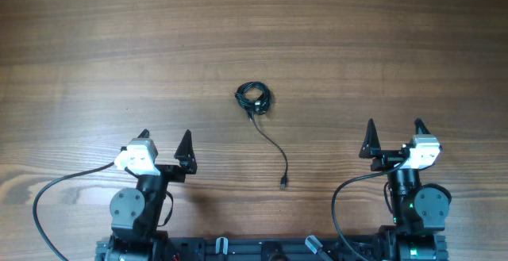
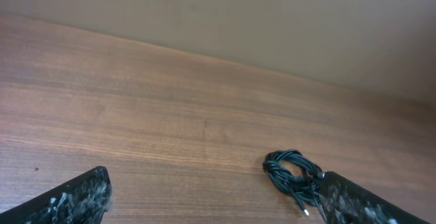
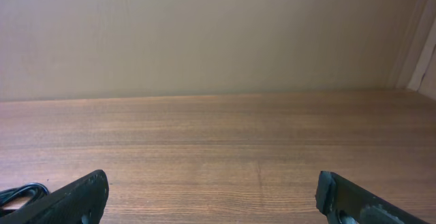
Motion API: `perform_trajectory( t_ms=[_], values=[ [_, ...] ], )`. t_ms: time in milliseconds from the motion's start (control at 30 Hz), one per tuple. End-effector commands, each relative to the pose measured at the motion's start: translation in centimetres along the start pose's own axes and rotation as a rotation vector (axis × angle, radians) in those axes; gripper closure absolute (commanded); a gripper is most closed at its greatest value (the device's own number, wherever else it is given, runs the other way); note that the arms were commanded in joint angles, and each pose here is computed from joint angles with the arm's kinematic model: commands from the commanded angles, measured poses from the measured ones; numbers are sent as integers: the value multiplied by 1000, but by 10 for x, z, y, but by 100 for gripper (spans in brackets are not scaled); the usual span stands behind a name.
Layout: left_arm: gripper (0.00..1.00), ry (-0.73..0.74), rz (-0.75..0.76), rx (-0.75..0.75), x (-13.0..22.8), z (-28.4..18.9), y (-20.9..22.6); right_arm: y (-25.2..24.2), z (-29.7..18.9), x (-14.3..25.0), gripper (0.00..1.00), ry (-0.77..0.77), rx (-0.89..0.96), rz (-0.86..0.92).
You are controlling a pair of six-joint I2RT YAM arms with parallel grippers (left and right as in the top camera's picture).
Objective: Untangle cables
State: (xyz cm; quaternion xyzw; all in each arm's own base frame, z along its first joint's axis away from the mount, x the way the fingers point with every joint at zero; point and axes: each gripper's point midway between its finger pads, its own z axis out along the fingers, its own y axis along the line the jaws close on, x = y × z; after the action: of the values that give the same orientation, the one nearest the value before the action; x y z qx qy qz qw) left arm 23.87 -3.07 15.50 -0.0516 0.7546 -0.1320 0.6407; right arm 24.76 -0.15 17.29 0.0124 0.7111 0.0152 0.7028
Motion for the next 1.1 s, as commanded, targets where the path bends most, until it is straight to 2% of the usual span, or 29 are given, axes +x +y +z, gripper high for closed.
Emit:
perform_trajectory(
  t_ms=[0,200,667,933,1067],
  values=[
    [0,-59,-25,2,-26,-7,-4,2,-1,-2,0,-12,-8,-13],
    [0,-55,-25,1,-37,-8,-7,2,-1,-2,0,-12,-8,-13],
    [0,59,-27,-31,-58,10,-13,2,-1,-2,0,-12,-8,-13],
    [0,133,-35,53,-67,23,-33,2,-1,-2,0,-12,-8,-13],
    [0,176,-111,35,-61,31,-31,2,-1,-2,0,-12,-8,-13]
  ],
)
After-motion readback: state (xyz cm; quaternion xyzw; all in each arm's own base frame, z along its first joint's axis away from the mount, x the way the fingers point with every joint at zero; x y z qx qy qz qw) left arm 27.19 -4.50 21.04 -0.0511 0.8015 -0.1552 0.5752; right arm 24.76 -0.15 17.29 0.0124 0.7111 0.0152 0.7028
